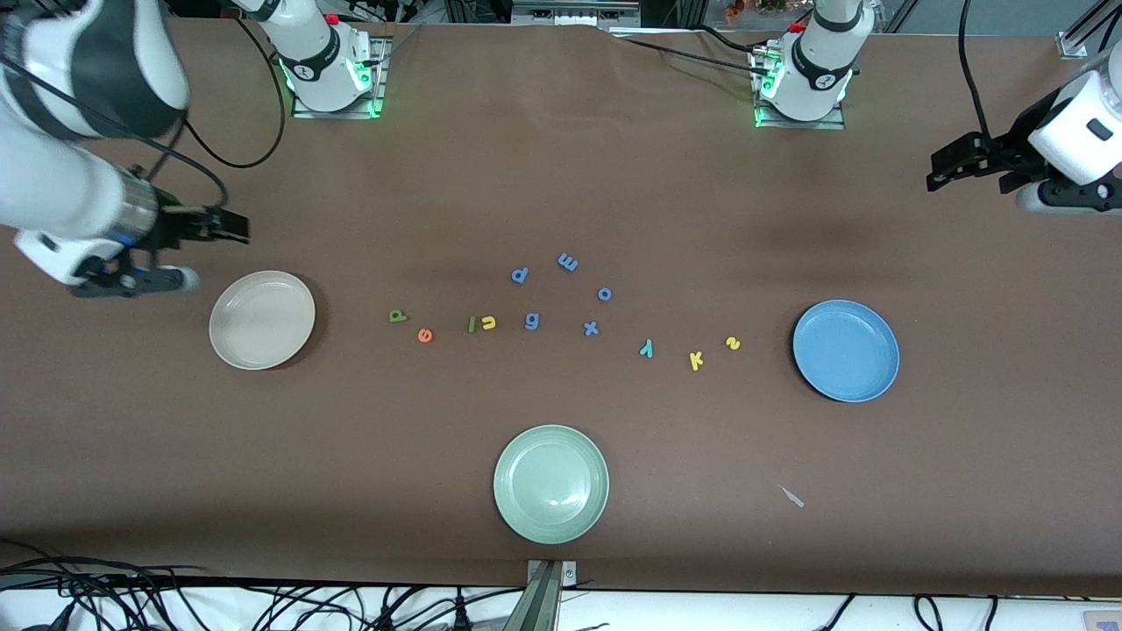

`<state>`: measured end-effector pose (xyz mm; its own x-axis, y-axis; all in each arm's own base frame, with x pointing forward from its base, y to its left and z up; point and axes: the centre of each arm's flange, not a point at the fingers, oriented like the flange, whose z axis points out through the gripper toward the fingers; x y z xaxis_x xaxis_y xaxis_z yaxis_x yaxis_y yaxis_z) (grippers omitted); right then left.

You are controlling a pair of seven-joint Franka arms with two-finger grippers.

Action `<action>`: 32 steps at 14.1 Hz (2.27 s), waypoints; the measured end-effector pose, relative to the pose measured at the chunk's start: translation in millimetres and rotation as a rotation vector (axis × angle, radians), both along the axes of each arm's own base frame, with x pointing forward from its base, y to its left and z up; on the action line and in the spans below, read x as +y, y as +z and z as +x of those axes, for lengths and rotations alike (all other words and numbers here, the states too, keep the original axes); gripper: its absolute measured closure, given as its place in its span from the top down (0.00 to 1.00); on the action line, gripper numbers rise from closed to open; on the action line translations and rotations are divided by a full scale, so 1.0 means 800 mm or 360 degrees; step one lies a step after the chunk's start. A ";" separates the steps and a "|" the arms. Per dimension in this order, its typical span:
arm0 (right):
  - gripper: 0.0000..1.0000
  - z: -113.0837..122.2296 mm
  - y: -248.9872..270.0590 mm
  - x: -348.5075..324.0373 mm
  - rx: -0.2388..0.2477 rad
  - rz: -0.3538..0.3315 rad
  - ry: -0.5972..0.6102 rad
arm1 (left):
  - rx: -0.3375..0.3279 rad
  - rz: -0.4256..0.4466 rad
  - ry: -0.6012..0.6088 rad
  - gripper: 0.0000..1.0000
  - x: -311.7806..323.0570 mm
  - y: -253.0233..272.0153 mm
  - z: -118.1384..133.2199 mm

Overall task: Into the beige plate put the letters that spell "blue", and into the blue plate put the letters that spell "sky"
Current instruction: 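Reach both grippers toward the letters between the plates, then pinch the green p with the right gripper while the left gripper pinches the s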

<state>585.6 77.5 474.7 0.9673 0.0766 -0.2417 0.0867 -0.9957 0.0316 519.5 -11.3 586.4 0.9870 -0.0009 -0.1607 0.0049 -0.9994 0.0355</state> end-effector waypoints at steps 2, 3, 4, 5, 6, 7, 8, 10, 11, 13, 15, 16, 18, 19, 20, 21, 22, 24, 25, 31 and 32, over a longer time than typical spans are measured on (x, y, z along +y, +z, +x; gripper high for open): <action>1.00 0.012 -0.040 0.034 0.0009 0.0008 -0.0027 | 0.0008 -0.0002 -0.0026 1.00 -0.011 -0.015 0.010; 1.00 0.017 -0.061 0.050 0.0005 0.0007 -0.0034 | -0.0002 -0.0004 -0.0039 1.00 -0.017 -0.024 0.016; 1.00 0.021 -0.083 0.066 -0.0017 0.0000 -0.0056 | -0.0012 -0.0006 -0.0048 1.00 -0.021 -0.038 0.023; 1.00 0.022 -0.104 0.084 -0.0044 -0.0006 -0.0072 | -0.0018 -0.0009 -0.0051 1.00 -0.023 -0.056 0.030; 1.00 0.020 -0.123 0.101 -0.0065 -0.0008 -0.0071 | -0.0027 -0.0013 -0.0051 1.00 -0.024 -0.077 0.039; 1.00 0.015 -0.141 0.115 -0.0083 -0.0008 -0.0066 | -0.0037 -0.0017 -0.0054 1.00 -0.026 -0.100 0.047; 1.00 0.011 -0.158 0.124 -0.0102 -0.0004 -0.0057 | -0.0057 -0.0021 -0.0059 1.00 -0.030 -0.125 0.054; 1.00 0.005 -0.193 0.130 -0.0156 0.0012 -0.0044 | -0.0126 -0.0029 -0.0083 1.00 -0.045 -0.175 0.065; 1.00 0.000 -0.214 0.134 -0.0186 0.0022 -0.0036 | -0.0159 -0.0035 -0.0114 1.00 -0.061 -0.202 0.068; 1.00 -0.010 -0.255 0.145 -0.0237 0.0034 -0.0041 | -0.0154 -0.0048 -0.0209 1.00 -0.109 -0.249 0.067; 1.00 -0.015 -0.296 0.153 -0.0273 0.0046 -0.0030 | -0.0104 -0.0057 -0.0294 1.00 -0.153 -0.292 0.065; 1.00 -0.018 -0.314 0.159 -0.0280 0.0049 -0.0017 | -0.0081 -0.0061 -0.0319 1.00 -0.166 -0.314 0.065; 1.00 -0.028 -0.343 0.167 -0.0297 0.0056 0.0001 | -0.0059 -0.0072 -0.0334 1.00 -0.178 -0.366 0.070; 1.00 -0.033 -0.355 0.168 -0.0302 0.0058 0.0006 | -0.0044 -0.0076 -0.0329 1.00 -0.178 -0.393 0.072; 1.00 -0.037 -0.362 0.167 -0.0302 0.0058 0.0007 | -0.0032 -0.0078 -0.0322 1.00 -0.176 -0.417 0.073; 1.00 -0.040 -0.365 0.166 -0.0302 0.0057 0.0007 | -0.0028 -0.0080 -0.0317 1.00 -0.173 -0.435 0.075; 1.00 -0.040 -0.366 0.166 -0.0305 0.0058 0.0007 | -0.0036 -0.0083 -0.0316 1.00 -0.172 -0.447 0.078; 0.99 -0.040 -0.367 0.166 -0.0317 0.0062 0.0006 | -0.0070 -0.0093 -0.0334 1.00 -0.181 -0.462 0.082; 0.97 -0.041 -0.368 0.165 -0.0328 0.0066 0.0005 | -0.0077 -0.0097 -0.0349 1.00 -0.190 -0.471 0.082; 0.73 -0.047 -0.375 0.163 -0.0334 0.0068 0.0005 | -0.0108 -0.0111 -0.0381 0.91 -0.212 -0.511 0.080; 0.68 -0.047 -0.375 0.163 -0.0334 0.0068 0.0005 | -0.0120 -0.0112 -0.0378 0.91 -0.211 -0.513 0.081</action>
